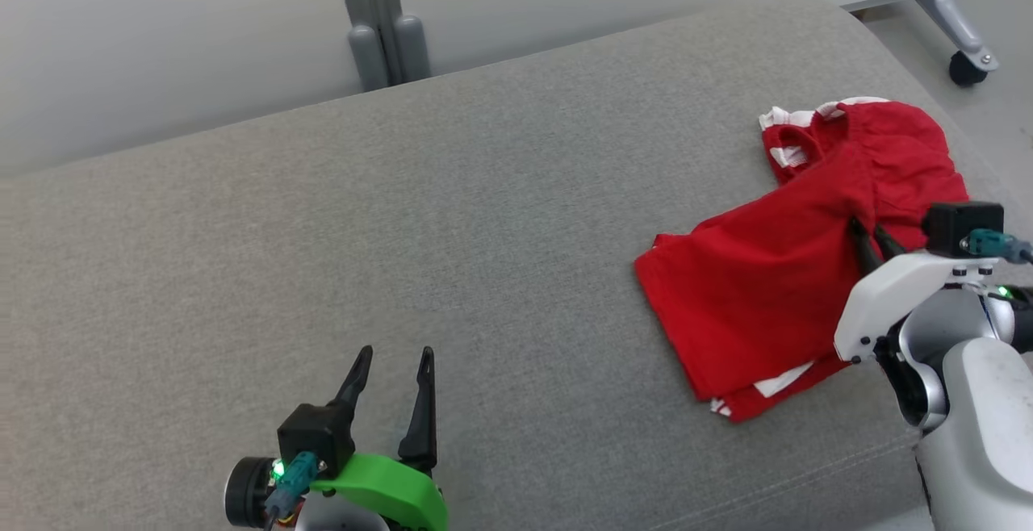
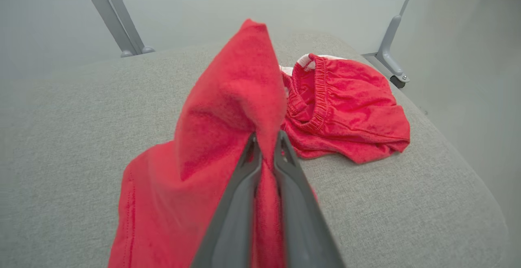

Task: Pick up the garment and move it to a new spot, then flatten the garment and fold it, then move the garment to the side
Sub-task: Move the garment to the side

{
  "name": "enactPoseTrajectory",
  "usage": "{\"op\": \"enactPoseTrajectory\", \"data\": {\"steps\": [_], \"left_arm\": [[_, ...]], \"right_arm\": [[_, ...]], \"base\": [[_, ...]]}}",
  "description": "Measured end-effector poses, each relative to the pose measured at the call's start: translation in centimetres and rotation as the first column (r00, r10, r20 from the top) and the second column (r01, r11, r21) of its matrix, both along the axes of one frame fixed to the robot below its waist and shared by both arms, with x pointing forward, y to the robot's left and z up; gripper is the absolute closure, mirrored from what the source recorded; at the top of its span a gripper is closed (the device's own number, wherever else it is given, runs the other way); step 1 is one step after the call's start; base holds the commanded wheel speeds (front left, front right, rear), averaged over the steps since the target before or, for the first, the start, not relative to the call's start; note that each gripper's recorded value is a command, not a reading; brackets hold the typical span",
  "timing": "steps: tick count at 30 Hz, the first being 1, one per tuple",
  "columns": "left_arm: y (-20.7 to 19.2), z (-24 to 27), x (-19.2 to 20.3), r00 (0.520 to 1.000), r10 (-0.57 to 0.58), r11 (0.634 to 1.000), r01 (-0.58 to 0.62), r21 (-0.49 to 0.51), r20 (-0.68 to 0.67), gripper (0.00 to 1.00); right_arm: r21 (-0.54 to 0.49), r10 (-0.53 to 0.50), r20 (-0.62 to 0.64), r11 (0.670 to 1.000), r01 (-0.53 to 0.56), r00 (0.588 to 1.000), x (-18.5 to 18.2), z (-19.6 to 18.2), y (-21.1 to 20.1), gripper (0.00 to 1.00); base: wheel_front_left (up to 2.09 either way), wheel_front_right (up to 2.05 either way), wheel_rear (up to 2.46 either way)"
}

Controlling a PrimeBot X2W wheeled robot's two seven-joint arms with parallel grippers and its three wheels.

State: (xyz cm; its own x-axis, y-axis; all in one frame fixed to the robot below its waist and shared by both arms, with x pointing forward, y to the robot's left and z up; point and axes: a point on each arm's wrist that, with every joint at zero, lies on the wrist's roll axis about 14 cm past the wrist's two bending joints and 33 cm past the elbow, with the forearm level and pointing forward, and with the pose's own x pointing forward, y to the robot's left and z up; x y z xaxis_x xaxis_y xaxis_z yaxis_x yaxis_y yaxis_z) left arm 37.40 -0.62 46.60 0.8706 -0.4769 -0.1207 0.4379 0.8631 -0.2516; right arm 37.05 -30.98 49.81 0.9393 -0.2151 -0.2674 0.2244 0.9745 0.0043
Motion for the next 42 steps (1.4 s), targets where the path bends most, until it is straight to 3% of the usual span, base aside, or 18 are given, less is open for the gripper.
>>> {"op": "enactPoseTrajectory", "data": {"steps": [7,13,25,28,30,31,32,37,42], "left_arm": [[2.0,0.1,-0.4,0.998,0.068,0.998,-0.068,-0.006,-0.001,0.00],[2.7,0.2,-0.3,0.996,0.090,0.996,-0.090,-0.018,0.001,0.00],[3.9,-1.7,1.4,0.994,0.102,0.995,-0.101,0.021,-0.037,0.00],[4.3,-2.2,1.8,0.993,0.107,0.994,-0.105,0.031,-0.047,0.00],[4.6,-2.6,2.0,0.992,0.111,0.993,-0.109,0.042,-0.058,0.00],[4.8,-2.8,2.1,0.991,0.117,0.992,-0.114,0.046,-0.063,0.00],[4.9,-3.0,2.1,0.991,0.119,0.992,-0.116,0.047,-0.068,0.00],[5.4,-3.6,2.2,0.988,0.132,0.990,-0.128,0.058,-0.084,0.00],[5.5,-3.2,2.4,0.988,0.138,0.989,-0.134,0.057,-0.072,0.00]], "right_arm": [[-0.043,0.052,0.058,0.998,-0.049,0.997,4.5,4.0,0.4,1.00],[-0.139,0.014,0.062,0.990,-0.005,0.998,6.1,6.1,-2.8,1.00],[-0.245,-0.146,-0.050,0.961,0.129,0.988,7.1,4.6,-10.5,1.00],[-0.304,-0.137,-0.077,0.947,0.108,0.988,8.0,3.8,-10.8,1.00],[-0.352,-0.135,-0.106,0.932,0.090,0.985,8.5,3.3,-11.1,0.59],[-0.366,-0.141,-0.118,0.926,0.089,0.983,8.7,3.0,-11.4,0.24],[-0.369,-0.150,-0.122,0.924,0.095,0.981,8.8,2.8,-11.7,0.00],[-0.445,-0.184,-0.103,0.887,0.120,0.978,9.1,3.0,-13.0,0.00],[-0.421,-0.163,-0.060,0.899,0.123,0.985,9.8,3.0,-11.5,0.00]], "base": [[0.00,0.00,0.00],[0.00,0.00,0.00],[0.00,0.00,0.00],[0.00,0.00,0.00],[0.00,0.00,0.00],[0.00,0.00,0.00],[0.00,0.00,0.00],[0.00,0.00,0.00],[0.00,0.00,0.00]]}}
